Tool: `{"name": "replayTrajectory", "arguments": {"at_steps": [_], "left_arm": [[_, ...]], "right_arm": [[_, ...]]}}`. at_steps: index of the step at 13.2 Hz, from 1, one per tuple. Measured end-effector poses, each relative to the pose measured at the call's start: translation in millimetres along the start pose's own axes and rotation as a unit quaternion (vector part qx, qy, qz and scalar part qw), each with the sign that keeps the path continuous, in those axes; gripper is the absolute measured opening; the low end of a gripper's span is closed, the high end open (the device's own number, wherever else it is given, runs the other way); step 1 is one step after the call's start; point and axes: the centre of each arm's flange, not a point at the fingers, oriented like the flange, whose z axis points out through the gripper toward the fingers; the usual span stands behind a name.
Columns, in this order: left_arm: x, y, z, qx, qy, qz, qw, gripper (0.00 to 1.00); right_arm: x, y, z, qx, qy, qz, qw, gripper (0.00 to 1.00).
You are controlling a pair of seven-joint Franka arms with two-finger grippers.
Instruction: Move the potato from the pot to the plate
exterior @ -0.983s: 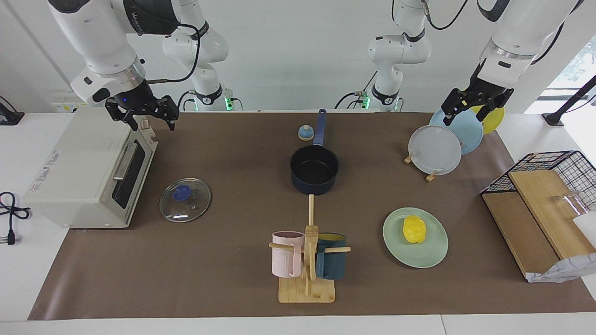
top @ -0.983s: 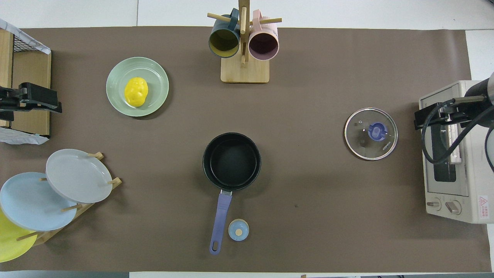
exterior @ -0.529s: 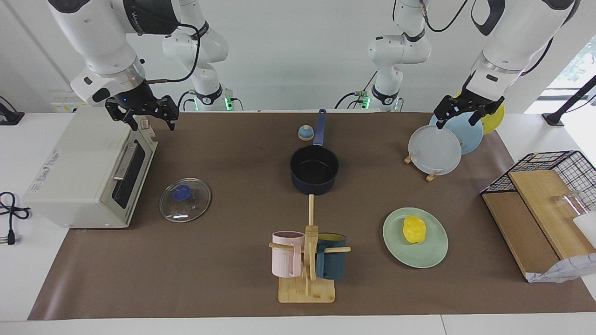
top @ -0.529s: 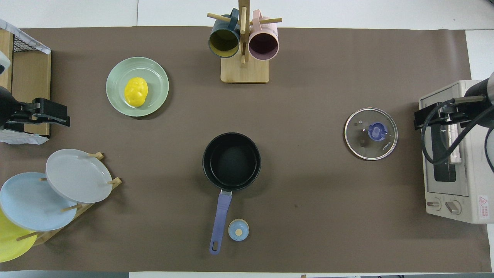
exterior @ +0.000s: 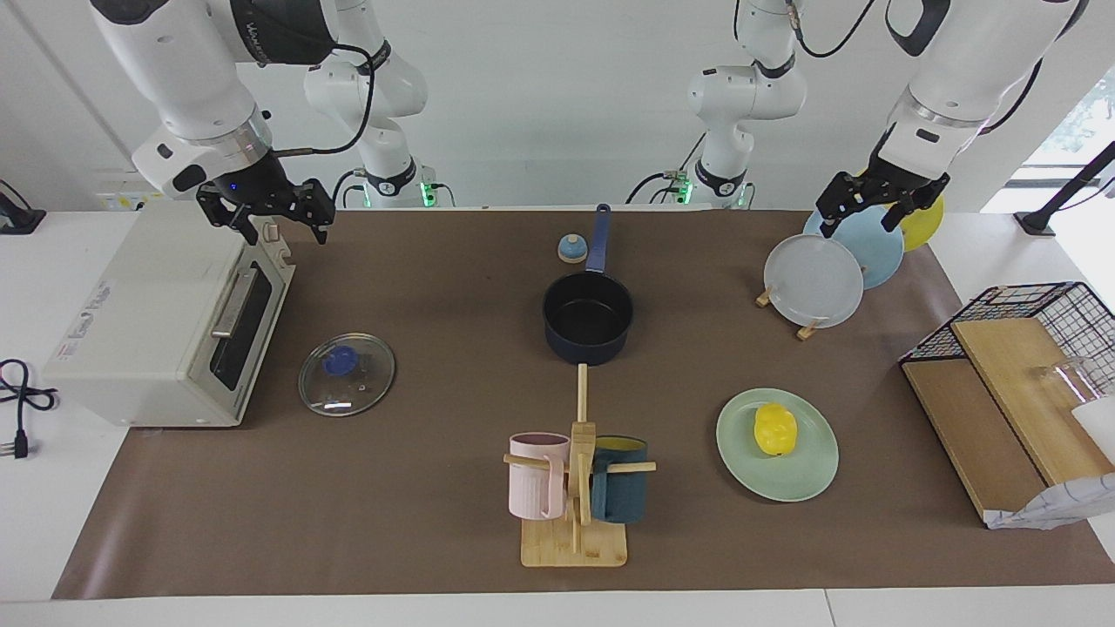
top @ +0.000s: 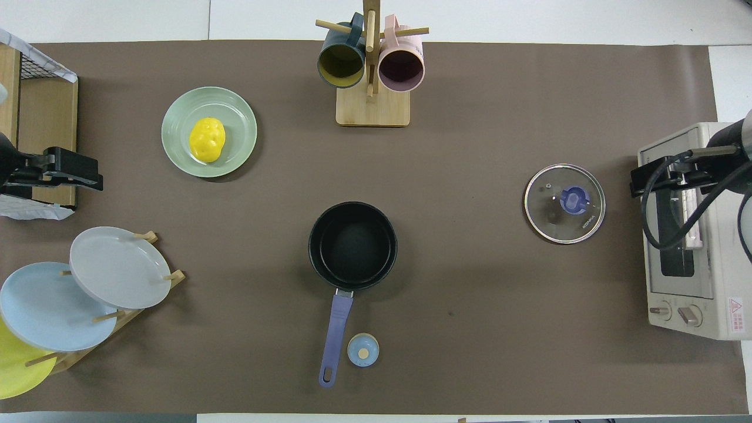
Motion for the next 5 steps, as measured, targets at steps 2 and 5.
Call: {"name": "replayTrajectory", "arguments": {"at_steps": [2,5], "left_arm": [[0.1,-2.0,-0.3,0.0,0.0,-0.002,1.0,1.0],[0.1,-2.7,-0.3,0.0,0.0,-0.002,1.0,1.0]], "right_arm": [[0.0,0.0,0.0,0.0,0.0,0.0,1.0,1.0],[0.0,0.0,0.0,0.0,0.0,0.0,1.0,1.0]]}}
